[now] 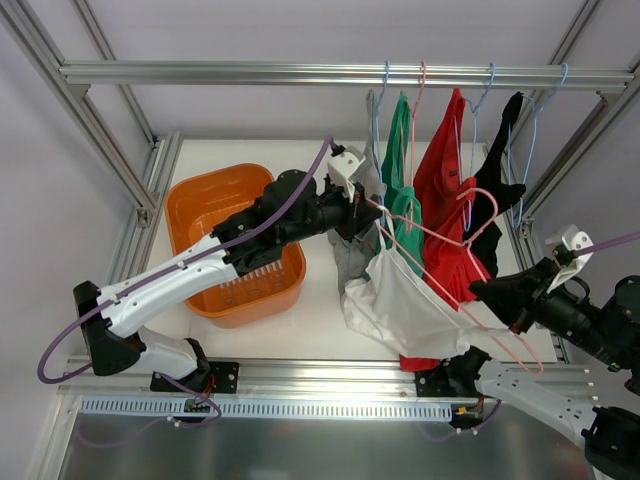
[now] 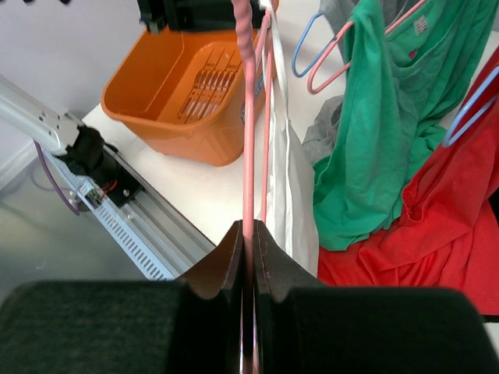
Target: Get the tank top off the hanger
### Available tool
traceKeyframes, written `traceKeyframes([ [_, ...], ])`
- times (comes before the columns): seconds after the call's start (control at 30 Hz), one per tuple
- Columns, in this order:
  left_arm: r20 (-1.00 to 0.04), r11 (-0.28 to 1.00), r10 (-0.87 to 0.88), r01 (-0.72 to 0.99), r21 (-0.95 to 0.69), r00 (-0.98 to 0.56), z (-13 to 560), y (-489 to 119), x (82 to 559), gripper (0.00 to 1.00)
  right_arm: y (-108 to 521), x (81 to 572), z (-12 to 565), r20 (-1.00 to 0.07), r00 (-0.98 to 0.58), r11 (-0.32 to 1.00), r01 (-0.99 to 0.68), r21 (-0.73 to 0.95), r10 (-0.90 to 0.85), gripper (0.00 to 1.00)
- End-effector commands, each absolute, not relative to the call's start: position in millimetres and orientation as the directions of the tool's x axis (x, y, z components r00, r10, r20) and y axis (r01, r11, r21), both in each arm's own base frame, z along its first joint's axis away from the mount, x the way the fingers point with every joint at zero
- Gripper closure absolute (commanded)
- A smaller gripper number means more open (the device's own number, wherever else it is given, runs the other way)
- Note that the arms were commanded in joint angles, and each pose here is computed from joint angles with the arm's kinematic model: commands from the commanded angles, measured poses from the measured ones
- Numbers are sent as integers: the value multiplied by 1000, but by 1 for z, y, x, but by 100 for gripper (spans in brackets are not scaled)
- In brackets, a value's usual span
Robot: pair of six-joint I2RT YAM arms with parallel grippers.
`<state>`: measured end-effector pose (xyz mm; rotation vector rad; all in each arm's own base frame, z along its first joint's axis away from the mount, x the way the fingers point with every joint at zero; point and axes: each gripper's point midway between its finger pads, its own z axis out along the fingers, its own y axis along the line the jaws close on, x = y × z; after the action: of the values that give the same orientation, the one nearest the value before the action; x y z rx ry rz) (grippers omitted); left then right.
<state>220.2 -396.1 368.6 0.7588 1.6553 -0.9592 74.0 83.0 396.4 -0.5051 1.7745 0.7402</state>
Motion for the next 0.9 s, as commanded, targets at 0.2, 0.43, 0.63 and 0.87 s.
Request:
traceKeyframes([
  [0.2,-961,757,-186,594,-272,-204,404,-318,250,100,82,34,373,-961,-278,566,-790,236,13,100],
  [0.43,-951,726,-122,628,-281,-286,382,-335,243,100,64,29,388,-972,-208,580,-781,232,108,100],
  [0.63,-928,571,-76,747,-339,-364,368,-348,205,100,75,48,407,-976,-96,593,-781,196,197,100],
  [0.87,-883,395,-21,808,-437,-468,348,-346,155,100,112,81,449,-946,77,583,-802,129,315,100],
])
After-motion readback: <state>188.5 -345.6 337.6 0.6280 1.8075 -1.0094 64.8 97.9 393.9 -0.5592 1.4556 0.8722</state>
